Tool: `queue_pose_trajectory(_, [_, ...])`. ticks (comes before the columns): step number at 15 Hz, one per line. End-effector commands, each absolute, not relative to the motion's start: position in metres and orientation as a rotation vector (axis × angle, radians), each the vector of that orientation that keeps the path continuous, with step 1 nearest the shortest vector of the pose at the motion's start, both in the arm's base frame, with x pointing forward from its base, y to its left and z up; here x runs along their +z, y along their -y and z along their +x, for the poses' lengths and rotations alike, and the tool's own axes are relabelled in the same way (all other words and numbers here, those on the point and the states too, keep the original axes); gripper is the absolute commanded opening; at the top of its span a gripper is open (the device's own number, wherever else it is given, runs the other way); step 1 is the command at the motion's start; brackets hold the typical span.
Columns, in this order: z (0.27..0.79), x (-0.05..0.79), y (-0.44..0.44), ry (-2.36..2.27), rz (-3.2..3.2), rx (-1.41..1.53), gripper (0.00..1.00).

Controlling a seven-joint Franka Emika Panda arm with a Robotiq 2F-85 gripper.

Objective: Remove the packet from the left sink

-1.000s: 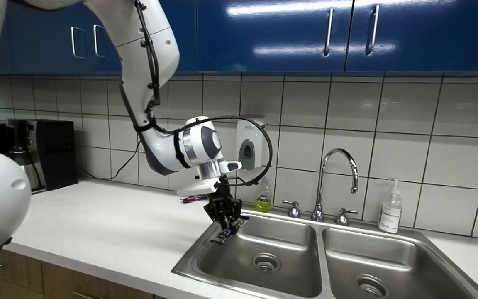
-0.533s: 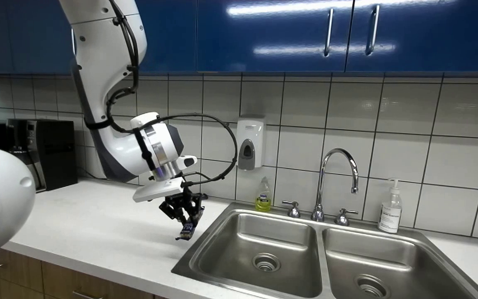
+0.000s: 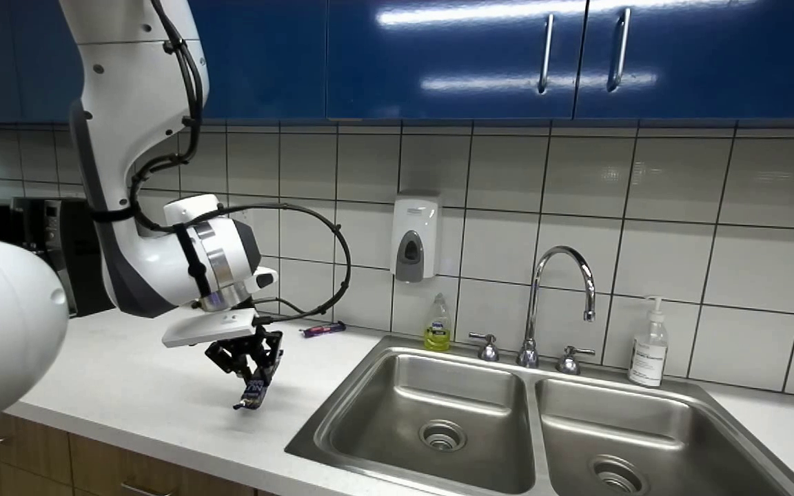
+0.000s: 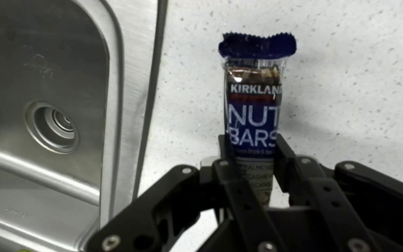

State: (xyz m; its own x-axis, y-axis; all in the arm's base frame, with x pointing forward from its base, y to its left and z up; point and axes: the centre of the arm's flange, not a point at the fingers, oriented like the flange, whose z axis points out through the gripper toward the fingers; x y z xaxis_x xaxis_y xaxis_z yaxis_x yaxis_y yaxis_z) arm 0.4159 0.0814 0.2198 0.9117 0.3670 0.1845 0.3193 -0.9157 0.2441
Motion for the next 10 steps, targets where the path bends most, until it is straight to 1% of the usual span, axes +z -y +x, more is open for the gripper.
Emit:
queue_pose_trajectory(1, [0.420, 0.223, -0.097, -0.492, 2.879, 0.257, 0.08])
queue_pose_trajectory(6, [0.437, 0.230, -0.112, -0.377, 2.832, 0.055, 0.08])
queue_pose_trajectory(10, [0.462, 0.242, -0.129, -0.371, 2.790, 0.013, 0.08])
